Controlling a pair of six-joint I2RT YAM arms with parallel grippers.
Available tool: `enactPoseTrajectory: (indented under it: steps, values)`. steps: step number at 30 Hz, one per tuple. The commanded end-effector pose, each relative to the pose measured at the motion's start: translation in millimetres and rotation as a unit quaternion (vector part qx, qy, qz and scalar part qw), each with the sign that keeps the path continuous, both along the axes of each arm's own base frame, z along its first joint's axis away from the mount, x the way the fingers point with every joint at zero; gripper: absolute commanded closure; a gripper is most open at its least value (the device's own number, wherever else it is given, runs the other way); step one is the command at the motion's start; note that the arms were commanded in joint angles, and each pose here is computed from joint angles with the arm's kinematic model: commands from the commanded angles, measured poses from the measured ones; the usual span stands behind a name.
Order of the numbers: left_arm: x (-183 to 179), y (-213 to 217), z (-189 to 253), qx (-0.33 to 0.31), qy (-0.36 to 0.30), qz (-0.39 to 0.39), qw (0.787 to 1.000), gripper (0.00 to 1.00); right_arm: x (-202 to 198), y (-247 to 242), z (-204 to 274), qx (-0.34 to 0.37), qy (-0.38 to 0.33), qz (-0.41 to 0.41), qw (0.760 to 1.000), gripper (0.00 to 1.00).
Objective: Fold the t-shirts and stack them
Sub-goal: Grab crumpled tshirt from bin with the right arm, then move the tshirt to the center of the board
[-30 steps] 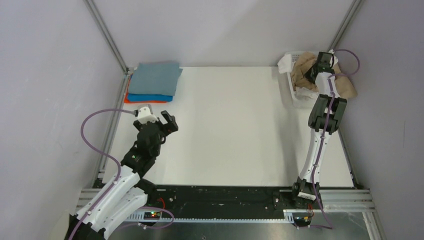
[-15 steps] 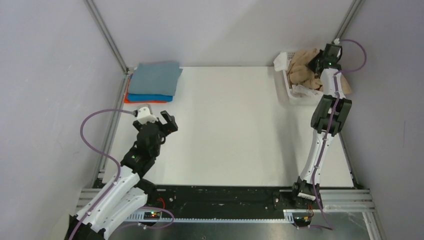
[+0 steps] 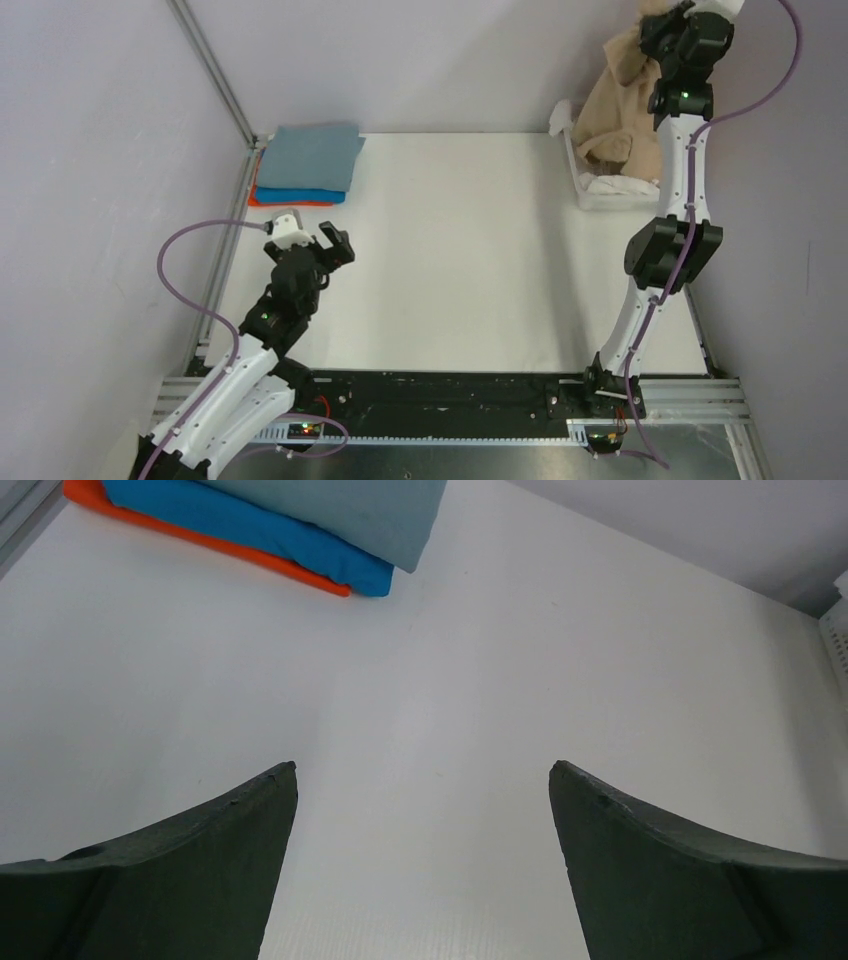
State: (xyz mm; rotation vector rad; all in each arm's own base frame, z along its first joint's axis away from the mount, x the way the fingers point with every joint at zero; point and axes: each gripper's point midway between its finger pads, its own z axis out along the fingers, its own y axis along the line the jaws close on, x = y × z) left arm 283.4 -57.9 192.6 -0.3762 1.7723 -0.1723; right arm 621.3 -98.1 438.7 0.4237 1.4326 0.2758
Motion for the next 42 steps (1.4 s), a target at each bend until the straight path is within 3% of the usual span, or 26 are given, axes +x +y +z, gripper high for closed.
enactPoseTrajectory:
  steps: [1,6,12,16,20,21,24,28,30,31,32,33,34,35,37,42]
  values:
    - [1,1,26,-0.016,-0.034,0.005,0.999,0.00,-79,64,174,-0.053,-0.214,0.035,0.975,1.00]
    - [-1,-1,27,-0.023,-0.037,0.000,0.999,0.00,-148,119,246,-0.066,-0.303,0.082,0.947,1.00]
    - [-4,-1,32,-0.031,-0.048,-0.005,0.998,0.00,-220,197,291,-0.056,-0.370,0.184,0.909,1.00]
    - [-8,-1,34,-0.038,-0.055,-0.009,0.998,0.00,-257,232,302,-0.056,-0.382,0.232,0.893,1.00]
    - [-13,-2,34,-0.048,-0.059,-0.017,0.997,0.00,-273,252,285,-0.059,-0.358,0.248,0.898,1.00]
    - [-14,-3,32,-0.051,-0.059,-0.018,0.997,0.00,-256,258,260,-0.058,-0.326,0.251,0.910,1.00]
    - [-19,-6,34,-0.063,-0.066,-0.030,0.995,0.00,-265,255,224,-0.030,-0.286,0.255,0.923,1.00]
    - [-24,-11,29,-0.081,-0.067,-0.046,0.993,0.00,-255,260,93,-0.002,-0.144,0.275,0.951,0.99]
    - [-26,-13,24,-0.088,-0.061,-0.049,0.993,0.00,-247,259,5,0.009,-0.036,0.264,0.964,0.87]
    - [-27,-14,22,-0.095,-0.059,-0.052,0.992,0.00,-244,256,-59,0.005,0.051,0.253,0.966,0.78]
    - [-29,-15,17,-0.097,-0.051,-0.054,0.992,0.00,-243,254,-88,-0.001,0.090,0.247,0.965,0.72]
    - [-30,-18,13,-0.098,-0.042,-0.061,0.992,0.00,-243,246,-142,-0.015,0.167,0.227,0.959,0.52]
    - [-31,-20,8,-0.103,-0.035,-0.063,0.992,0.00,-243,240,-165,-0.025,0.201,0.209,0.957,0.37]
    - [-32,-23,3,-0.104,-0.026,-0.072,0.992,0.00,-244,226,-202,-0.042,0.263,0.174,0.948,0.12]
    - [-36,-28,-15,-0.107,0.008,-0.080,0.991,0.00,-253,210,-236,-0.065,0.326,0.135,0.933,0.02]
    - [-50,-36,-67,-0.131,0.107,-0.078,0.983,0.00,-287,188,-255,-0.103,0.376,0.065,0.919,0.01]
